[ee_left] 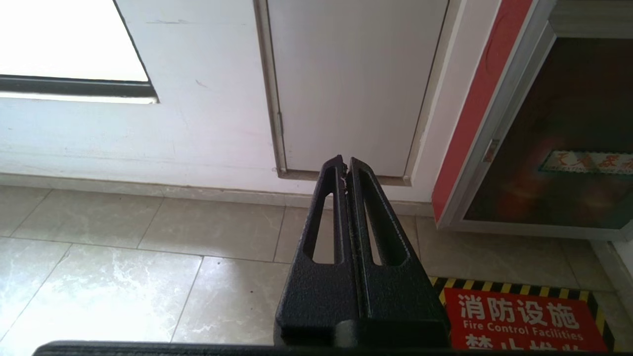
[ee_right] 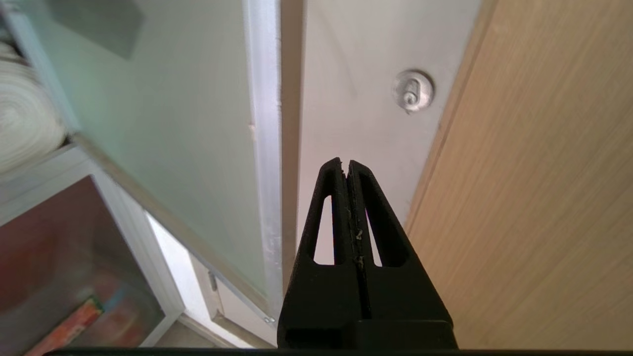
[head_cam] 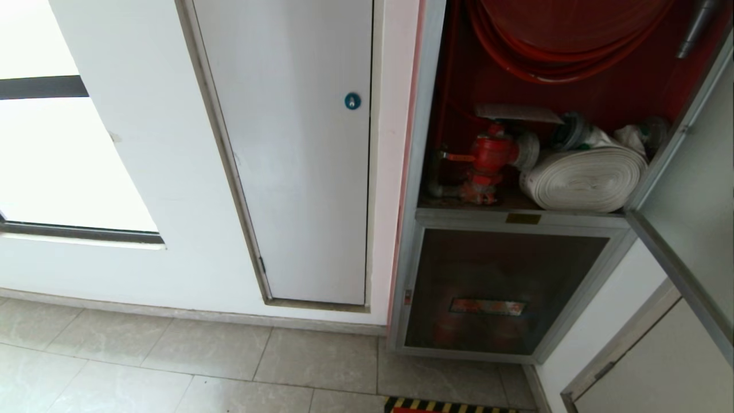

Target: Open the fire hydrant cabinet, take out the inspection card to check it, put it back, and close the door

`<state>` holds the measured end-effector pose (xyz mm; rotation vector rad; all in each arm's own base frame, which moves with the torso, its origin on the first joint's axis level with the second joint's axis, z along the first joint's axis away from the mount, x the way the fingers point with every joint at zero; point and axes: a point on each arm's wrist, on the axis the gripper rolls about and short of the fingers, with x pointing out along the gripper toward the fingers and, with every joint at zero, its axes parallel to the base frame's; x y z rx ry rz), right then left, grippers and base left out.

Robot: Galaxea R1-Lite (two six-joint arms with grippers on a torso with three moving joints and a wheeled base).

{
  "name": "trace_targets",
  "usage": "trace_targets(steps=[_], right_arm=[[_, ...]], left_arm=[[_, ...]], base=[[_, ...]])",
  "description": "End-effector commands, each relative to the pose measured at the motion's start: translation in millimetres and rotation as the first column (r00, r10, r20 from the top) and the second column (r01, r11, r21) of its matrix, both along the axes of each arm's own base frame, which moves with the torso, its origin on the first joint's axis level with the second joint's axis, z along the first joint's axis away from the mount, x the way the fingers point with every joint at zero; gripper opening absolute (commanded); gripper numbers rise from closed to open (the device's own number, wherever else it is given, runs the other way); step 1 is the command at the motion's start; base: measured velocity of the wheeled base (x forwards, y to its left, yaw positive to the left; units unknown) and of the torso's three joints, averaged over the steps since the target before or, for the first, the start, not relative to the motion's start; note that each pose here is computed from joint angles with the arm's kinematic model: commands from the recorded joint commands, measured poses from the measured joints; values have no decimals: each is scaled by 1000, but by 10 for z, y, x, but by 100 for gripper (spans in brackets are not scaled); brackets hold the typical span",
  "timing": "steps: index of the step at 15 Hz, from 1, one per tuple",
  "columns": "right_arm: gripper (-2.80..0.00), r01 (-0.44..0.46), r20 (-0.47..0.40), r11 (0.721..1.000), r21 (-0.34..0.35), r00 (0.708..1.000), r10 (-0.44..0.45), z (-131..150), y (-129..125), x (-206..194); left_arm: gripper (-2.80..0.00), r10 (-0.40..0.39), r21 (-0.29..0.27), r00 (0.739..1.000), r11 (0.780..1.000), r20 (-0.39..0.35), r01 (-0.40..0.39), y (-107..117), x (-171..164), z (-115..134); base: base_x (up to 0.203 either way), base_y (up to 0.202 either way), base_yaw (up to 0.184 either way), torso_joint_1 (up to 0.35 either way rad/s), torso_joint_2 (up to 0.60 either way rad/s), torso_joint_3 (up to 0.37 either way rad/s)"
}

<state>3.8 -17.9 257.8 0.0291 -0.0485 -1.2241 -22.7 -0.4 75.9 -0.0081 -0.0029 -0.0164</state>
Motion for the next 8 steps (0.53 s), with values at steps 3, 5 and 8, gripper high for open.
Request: trace_targets(steps=[3, 5, 8], right_arm=[[-280, 39, -18, 998, 57, 999, -38, -25, -150, 147], [-280, 68, -6, 995, 69, 998, -68, -15, -202, 181], [-280, 103, 2, 991, 84, 995, -103, -12, -295, 238]], left_arm=[[-280, 0, 0, 1000, 1000, 0, 0, 0, 1, 1], [-280, 0, -1, 1000, 1000, 0, 0, 0, 1, 1], [-280, 0, 0, 1000, 1000, 0, 0, 0, 1, 1]], base=[[0, 0, 0, 0, 0, 0], [0, 0, 0, 0, 0, 0], [0, 0, 0, 0, 0, 0]])
